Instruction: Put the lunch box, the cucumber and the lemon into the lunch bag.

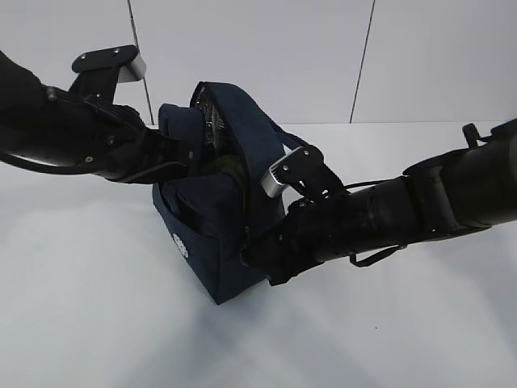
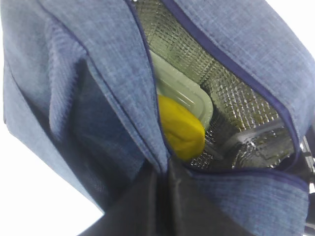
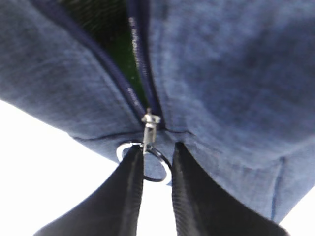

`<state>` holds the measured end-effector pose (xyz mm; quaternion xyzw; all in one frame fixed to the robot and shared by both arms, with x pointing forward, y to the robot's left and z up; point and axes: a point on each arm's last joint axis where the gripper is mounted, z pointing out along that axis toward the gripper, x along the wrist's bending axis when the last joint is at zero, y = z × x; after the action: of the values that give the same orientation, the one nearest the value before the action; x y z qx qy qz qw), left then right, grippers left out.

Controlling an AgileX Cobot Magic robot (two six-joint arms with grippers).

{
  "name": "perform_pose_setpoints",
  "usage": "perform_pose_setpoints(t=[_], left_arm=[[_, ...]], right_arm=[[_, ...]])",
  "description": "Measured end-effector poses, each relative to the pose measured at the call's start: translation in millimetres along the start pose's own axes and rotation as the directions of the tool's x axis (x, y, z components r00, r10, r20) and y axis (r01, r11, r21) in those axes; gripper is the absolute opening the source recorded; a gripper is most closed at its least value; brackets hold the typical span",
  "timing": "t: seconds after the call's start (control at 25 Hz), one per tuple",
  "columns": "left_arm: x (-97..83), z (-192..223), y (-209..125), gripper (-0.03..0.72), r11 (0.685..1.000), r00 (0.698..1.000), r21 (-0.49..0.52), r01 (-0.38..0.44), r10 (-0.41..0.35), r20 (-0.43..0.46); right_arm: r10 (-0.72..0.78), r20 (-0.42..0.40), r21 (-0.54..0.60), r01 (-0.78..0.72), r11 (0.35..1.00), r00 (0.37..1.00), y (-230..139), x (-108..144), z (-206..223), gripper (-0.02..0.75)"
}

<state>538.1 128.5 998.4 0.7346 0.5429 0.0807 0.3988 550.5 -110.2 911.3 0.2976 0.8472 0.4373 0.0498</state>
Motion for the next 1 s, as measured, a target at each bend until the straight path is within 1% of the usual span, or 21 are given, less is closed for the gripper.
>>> perform_pose_setpoints(t=[0.16, 0.28, 0.56, 0.84, 1.0], left_arm=[[0.0, 0, 0, -0.006, 1.0, 1.0, 0.0, 0.0, 0.0, 0.0], [0.1, 0, 0, -0.006, 1.0, 1.0, -0.002, 0.0, 0.0, -0.001], [0.1, 0, 0, -0.006, 1.0, 1.0, -0.002, 0.0, 0.0, -0.001], [0.2, 0, 0, -0.006, 1.0, 1.0, -0.004, 0.0, 0.0, -0.002], [0.2, 0, 0, -0.006, 1.0, 1.0, -0.004, 0.0, 0.0, -0.002]], right_arm=[[-0.002, -0.001, 0.001, 0.002, 1.0, 1.0, 0, 0, 0, 0.17], [-0.008, -0.006, 0.003, 0.008, 1.0, 1.0, 0, 1, 0, 0.162], [-0.092, -0.093, 0.012, 0.094, 0.996, 0.991, -1, 9, -1, 0.159], [-0.129, -0.118, 0.023, 0.133, 0.991, 0.985, -2, 11, -2, 0.158], [-0.126, -0.129, 0.023, 0.13, 0.991, 0.984, -2, 11, -2, 0.158]])
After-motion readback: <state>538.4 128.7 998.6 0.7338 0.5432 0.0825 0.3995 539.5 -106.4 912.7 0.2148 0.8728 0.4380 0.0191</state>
